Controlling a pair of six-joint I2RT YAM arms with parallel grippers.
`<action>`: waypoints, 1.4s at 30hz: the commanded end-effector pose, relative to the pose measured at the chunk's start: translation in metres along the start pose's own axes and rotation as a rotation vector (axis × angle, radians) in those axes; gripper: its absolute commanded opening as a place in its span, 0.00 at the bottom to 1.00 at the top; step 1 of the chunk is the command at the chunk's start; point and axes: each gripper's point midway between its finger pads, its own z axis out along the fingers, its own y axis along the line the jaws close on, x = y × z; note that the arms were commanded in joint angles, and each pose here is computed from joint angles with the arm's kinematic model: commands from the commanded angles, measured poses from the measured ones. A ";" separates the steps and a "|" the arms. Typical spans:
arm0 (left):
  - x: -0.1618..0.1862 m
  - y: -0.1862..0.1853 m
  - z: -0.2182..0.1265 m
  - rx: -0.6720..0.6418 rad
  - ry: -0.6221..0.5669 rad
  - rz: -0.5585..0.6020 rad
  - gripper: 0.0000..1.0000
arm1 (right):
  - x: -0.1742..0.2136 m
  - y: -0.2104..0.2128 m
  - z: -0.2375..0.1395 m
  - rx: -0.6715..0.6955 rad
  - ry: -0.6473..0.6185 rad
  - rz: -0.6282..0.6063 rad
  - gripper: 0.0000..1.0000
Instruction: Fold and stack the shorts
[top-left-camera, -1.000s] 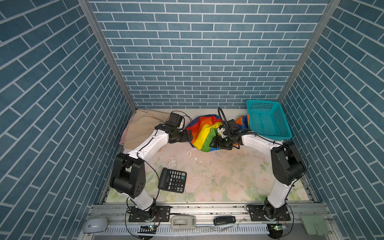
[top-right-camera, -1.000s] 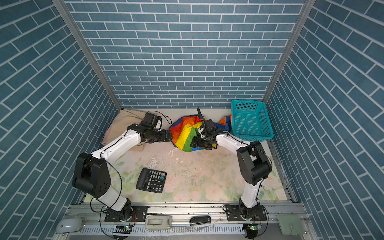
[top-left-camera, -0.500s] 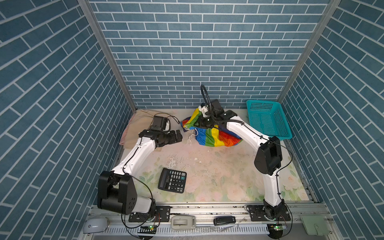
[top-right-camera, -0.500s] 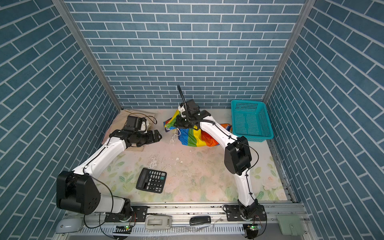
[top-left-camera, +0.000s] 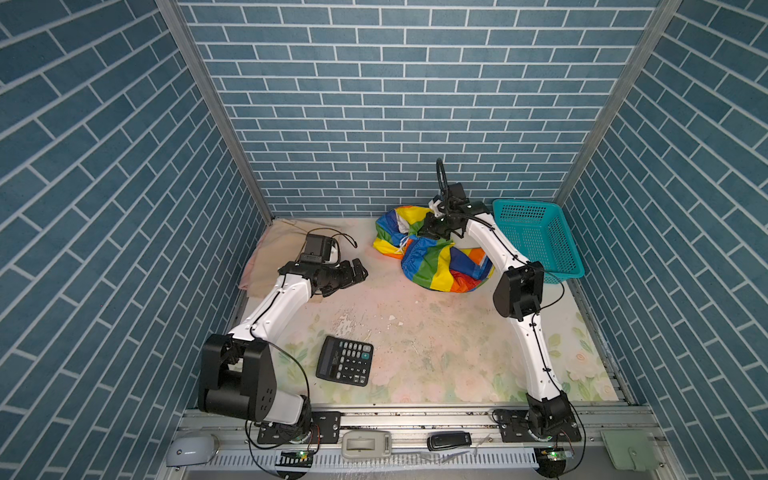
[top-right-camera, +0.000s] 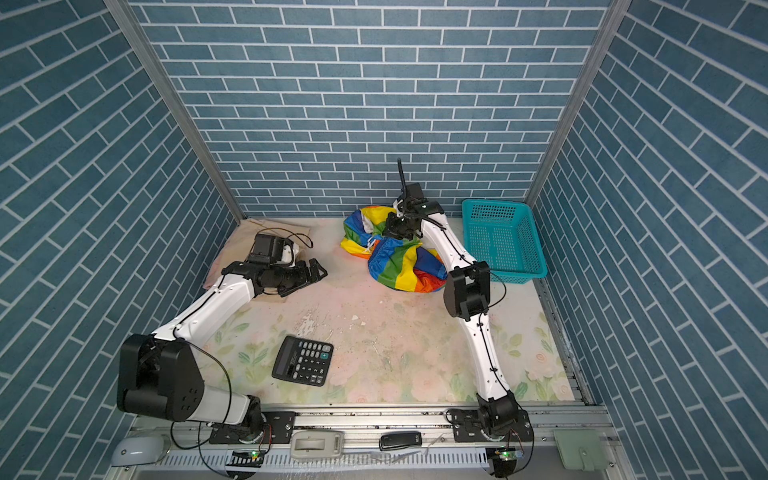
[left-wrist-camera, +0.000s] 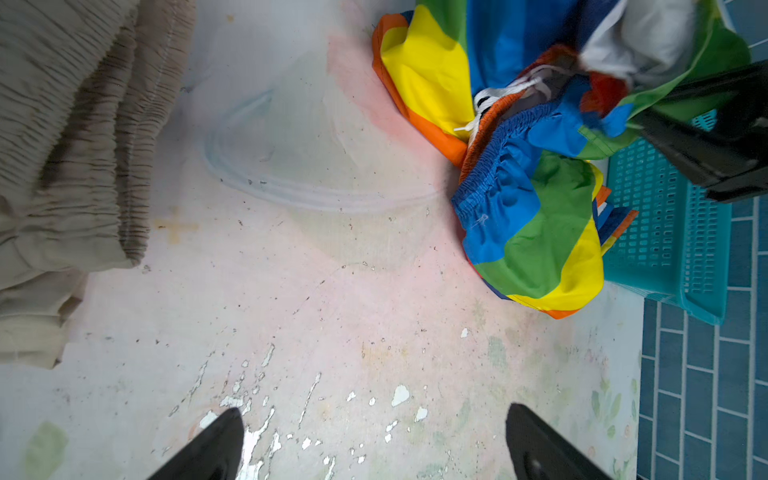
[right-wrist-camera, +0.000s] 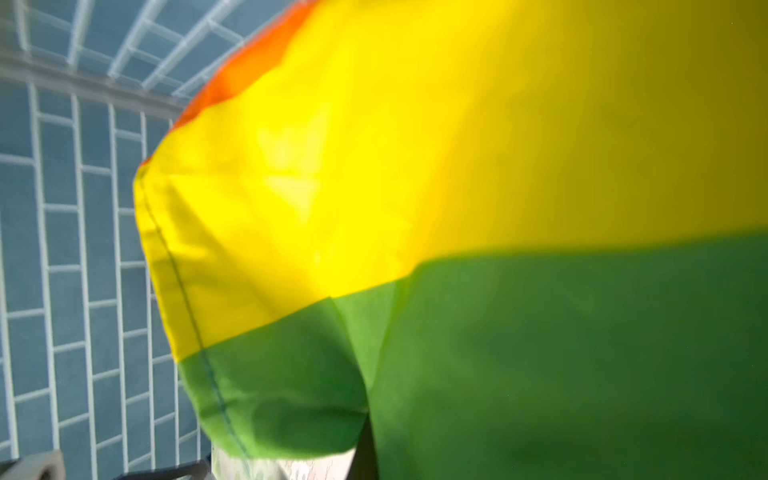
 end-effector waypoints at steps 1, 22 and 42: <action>-0.009 -0.008 -0.003 0.027 -0.032 0.000 1.00 | 0.032 0.088 -0.012 -0.162 0.049 -0.119 0.08; 0.033 -0.022 0.036 0.078 0.119 -0.006 1.00 | 0.109 -0.050 -0.125 0.109 -0.028 -0.031 0.99; 0.061 -0.047 0.061 0.175 0.183 -0.092 1.00 | 0.132 -0.142 -0.033 0.295 0.013 0.068 0.70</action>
